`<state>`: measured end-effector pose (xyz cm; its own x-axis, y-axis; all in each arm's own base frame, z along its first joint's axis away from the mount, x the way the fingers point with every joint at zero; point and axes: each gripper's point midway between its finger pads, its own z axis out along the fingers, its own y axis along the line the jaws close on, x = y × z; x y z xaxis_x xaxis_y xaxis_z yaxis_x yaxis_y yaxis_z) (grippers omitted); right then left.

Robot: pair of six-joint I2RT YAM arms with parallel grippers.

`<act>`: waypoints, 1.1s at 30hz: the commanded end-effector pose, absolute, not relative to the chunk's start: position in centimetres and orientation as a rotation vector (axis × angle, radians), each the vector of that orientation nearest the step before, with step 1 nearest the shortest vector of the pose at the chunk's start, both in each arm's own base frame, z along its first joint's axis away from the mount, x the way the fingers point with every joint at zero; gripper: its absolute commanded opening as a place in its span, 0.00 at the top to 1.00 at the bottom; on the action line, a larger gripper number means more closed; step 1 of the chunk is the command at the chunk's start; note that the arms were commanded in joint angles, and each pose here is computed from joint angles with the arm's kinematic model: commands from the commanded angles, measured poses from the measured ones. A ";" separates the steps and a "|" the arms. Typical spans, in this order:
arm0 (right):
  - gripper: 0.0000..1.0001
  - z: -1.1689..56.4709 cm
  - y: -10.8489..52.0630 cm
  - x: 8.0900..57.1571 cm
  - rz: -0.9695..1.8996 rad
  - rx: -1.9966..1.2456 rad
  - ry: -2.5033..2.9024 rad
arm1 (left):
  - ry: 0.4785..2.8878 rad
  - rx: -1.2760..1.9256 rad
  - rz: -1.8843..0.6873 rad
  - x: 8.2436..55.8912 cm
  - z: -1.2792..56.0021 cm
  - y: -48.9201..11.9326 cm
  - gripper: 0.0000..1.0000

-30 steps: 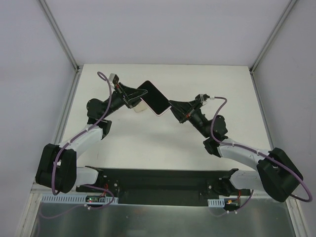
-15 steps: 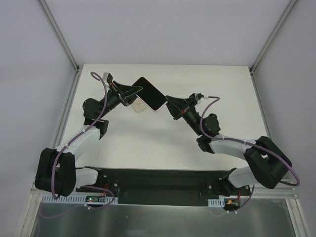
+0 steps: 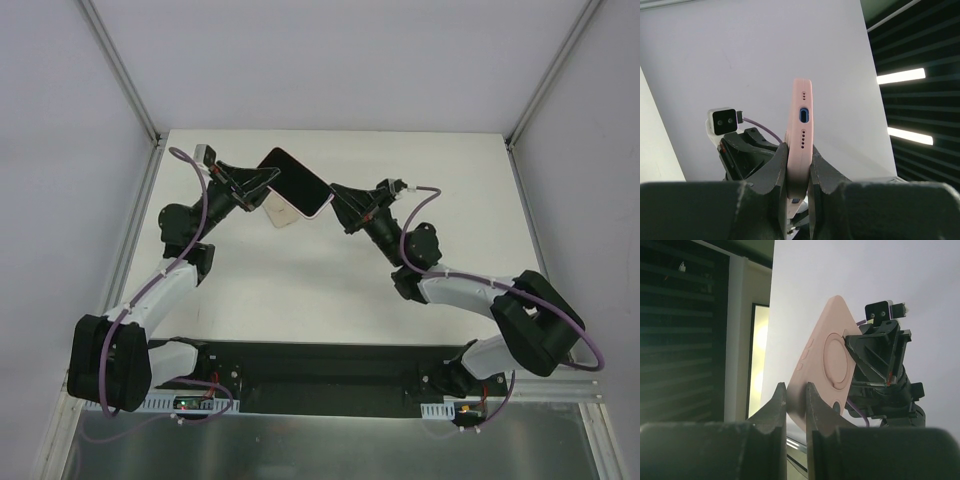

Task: Take the phone out of the phone case
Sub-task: Remove the phone case from the phone.

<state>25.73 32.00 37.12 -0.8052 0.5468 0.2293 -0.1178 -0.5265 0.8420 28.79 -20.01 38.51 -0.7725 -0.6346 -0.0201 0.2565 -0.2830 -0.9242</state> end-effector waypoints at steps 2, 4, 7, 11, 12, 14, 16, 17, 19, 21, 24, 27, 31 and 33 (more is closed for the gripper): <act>0.99 38.5 33.2 24.2 2.440 0.583 1.198 | 0.846 0.049 -2.258 17.4 50.9 -17.0 1.00; 0.99 38.6 33.4 24.3 2.446 0.583 1.195 | 0.832 0.058 -2.259 17.0 51.2 -16.8 1.00; 0.99 38.9 33.7 24.5 2.455 0.581 1.192 | 0.813 0.072 -2.261 16.5 51.8 -16.6 1.00; 0.98 39.1 33.9 24.7 2.462 0.583 1.183 | 0.785 0.088 -2.265 15.8 52.6 -16.3 1.00; 0.98 39.1 34.0 24.7 2.462 0.583 1.183 | 0.778 0.089 -2.269 15.7 52.7 -16.2 1.00; 0.99 39.5 34.1 24.9 2.467 0.583 1.172 | 0.763 0.098 -2.269 15.3 53.1 -16.0 1.00; 0.99 40.0 34.3 25.0 2.477 0.574 1.161 | 0.751 0.104 -2.269 14.9 53.4 -15.9 1.00; 0.99 40.2 34.3 25.1 2.482 0.577 1.153 | 0.740 0.106 -2.269 14.8 53.6 -15.8 1.00; 0.99 40.3 34.6 25.3 2.485 0.576 1.153 | 0.727 0.116 -2.269 14.4 53.9 -15.6 1.00; 0.99 40.4 34.9 25.4 2.489 0.576 1.151 | 0.721 0.114 -2.269 14.3 54.0 -15.5 1.00; 0.98 40.5 35.3 25.5 2.499 0.575 1.150 | 0.715 0.109 -2.270 14.3 54.0 -15.4 1.00; 0.99 40.3 35.7 25.6 2.502 0.579 1.158 | 0.712 0.103 -2.273 14.3 54.0 -15.4 1.00; 0.99 40.1 36.2 25.8 2.509 0.584 1.166 | 0.696 0.120 -2.274 13.7 54.5 -15.2 1.00; 0.99 40.1 36.5 25.8 2.514 0.581 1.167 | 0.690 0.122 -2.275 13.6 54.7 -15.1 1.00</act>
